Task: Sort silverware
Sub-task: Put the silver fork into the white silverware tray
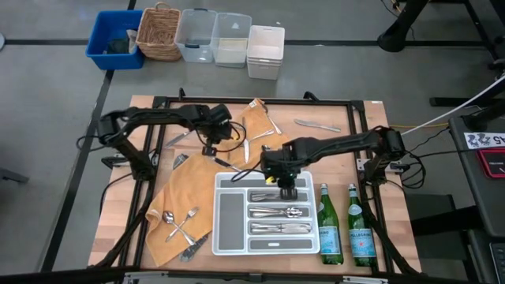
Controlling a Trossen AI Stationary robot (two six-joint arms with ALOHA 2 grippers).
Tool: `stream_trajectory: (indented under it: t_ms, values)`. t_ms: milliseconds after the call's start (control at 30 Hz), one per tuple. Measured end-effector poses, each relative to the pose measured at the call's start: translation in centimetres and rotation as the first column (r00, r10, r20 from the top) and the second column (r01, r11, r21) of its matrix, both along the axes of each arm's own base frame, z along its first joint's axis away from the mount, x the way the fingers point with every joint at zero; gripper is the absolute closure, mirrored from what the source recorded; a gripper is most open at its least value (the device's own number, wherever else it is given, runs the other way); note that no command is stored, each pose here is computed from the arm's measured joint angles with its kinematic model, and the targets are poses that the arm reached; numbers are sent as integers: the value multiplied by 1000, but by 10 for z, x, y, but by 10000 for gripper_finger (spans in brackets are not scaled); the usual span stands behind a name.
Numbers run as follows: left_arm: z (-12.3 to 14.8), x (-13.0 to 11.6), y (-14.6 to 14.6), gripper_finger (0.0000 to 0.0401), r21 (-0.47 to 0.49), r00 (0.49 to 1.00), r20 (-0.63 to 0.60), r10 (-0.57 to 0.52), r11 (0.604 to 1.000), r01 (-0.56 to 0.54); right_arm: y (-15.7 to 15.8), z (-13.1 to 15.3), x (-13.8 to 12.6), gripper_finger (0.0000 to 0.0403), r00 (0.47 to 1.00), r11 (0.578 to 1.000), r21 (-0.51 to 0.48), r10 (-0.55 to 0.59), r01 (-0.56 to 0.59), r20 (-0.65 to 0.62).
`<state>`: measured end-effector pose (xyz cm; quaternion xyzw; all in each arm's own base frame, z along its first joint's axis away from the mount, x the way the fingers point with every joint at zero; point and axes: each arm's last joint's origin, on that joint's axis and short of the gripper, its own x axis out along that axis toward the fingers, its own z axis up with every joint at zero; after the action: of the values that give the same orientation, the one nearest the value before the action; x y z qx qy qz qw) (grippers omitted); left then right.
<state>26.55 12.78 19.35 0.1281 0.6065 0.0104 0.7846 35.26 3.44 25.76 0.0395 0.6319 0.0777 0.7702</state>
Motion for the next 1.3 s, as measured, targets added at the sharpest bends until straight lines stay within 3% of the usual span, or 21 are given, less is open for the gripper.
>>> stream_trajectory:
  t_ms: [300,500,733,1300]
  values:
    - [-28,11,5,372,-3,993,-66,-98,995,98,-3,17,-12,292,993,997,-75,-7,-1,-116]
    - [-41,15,7,311,-19,988,-99,-115,993,114,-3,20,-13,292,992,997,-78,2,-13,-129]
    - [-39,23,11,264,40,993,-26,-119,992,120,-5,20,-13,292,991,995,-82,37,-48,-128]
    - [-37,31,14,284,110,942,36,-334,938,329,-45,20,-14,292,988,996,-85,-54,42,-144]
